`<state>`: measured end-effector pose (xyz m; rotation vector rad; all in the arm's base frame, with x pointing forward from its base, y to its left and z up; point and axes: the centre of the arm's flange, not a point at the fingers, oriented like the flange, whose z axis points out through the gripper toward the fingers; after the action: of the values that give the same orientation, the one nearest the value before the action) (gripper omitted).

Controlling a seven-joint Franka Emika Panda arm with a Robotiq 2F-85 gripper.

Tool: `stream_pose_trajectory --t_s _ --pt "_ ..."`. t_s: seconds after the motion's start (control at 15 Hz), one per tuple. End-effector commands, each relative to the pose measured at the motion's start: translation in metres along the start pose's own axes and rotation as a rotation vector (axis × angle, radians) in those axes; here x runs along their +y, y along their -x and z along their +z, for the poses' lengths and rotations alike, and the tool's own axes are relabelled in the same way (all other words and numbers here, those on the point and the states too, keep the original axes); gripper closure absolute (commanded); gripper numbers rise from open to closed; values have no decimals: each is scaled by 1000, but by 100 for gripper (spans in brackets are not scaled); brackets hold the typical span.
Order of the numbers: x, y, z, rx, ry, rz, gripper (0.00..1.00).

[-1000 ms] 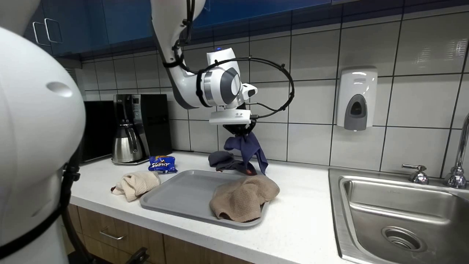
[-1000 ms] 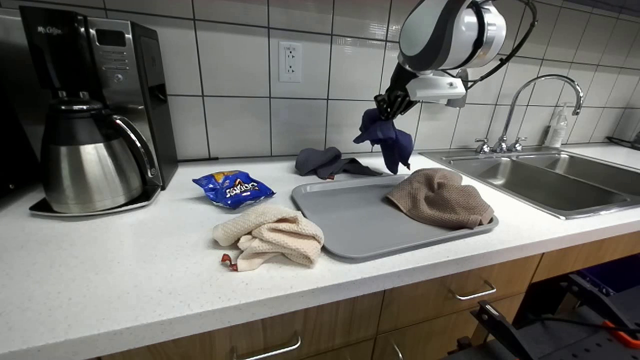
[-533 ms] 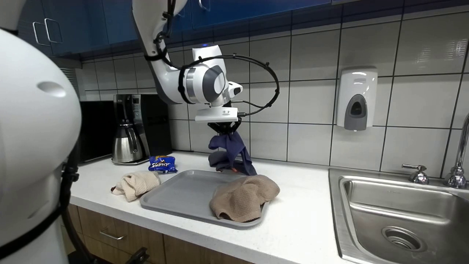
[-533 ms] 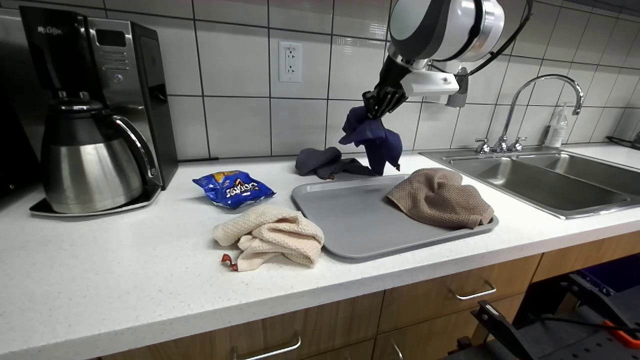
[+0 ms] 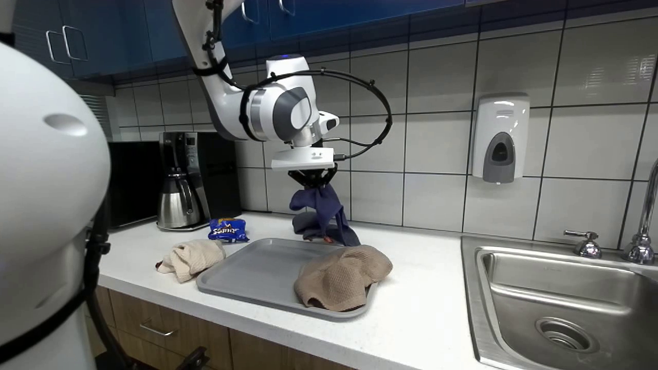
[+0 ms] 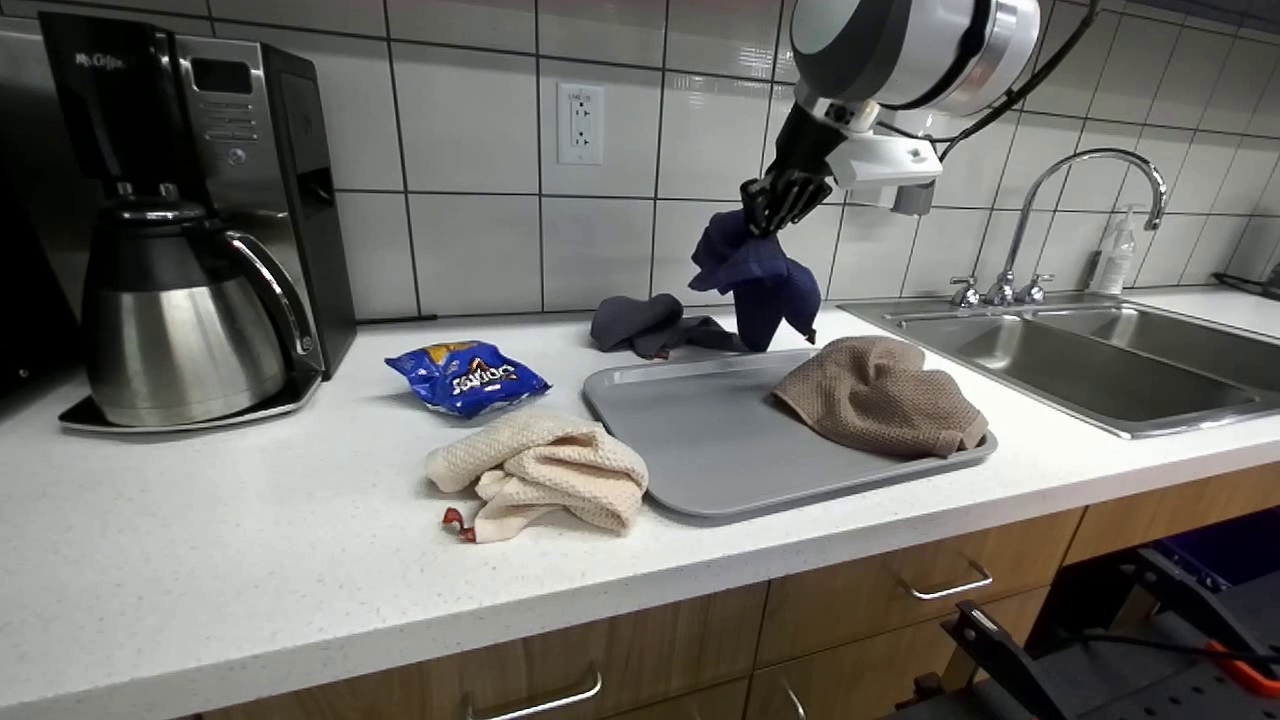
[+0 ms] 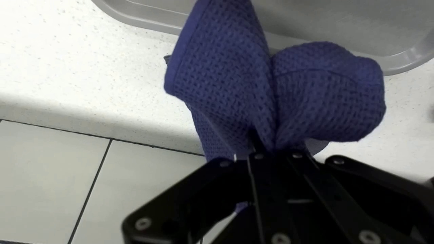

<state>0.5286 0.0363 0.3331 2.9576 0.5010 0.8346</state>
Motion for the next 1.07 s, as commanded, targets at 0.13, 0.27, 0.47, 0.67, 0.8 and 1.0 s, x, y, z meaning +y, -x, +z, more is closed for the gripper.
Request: stream_pose_trajectory --t_s 0.13,0.27,0.47,0.67,0.8,1.0 --pt "7 17 -29 3 -26 -43 98" --pt "6 19 -33 4 -33 -49 98" --pt "9 22 -36 4 -36 -50 98" --pt "11 24 -39 3 -41 -47 98" --pt "11 26 -36 -14 -47 -45 98" --pt "9 34 -32 -42 -57 -56 98"
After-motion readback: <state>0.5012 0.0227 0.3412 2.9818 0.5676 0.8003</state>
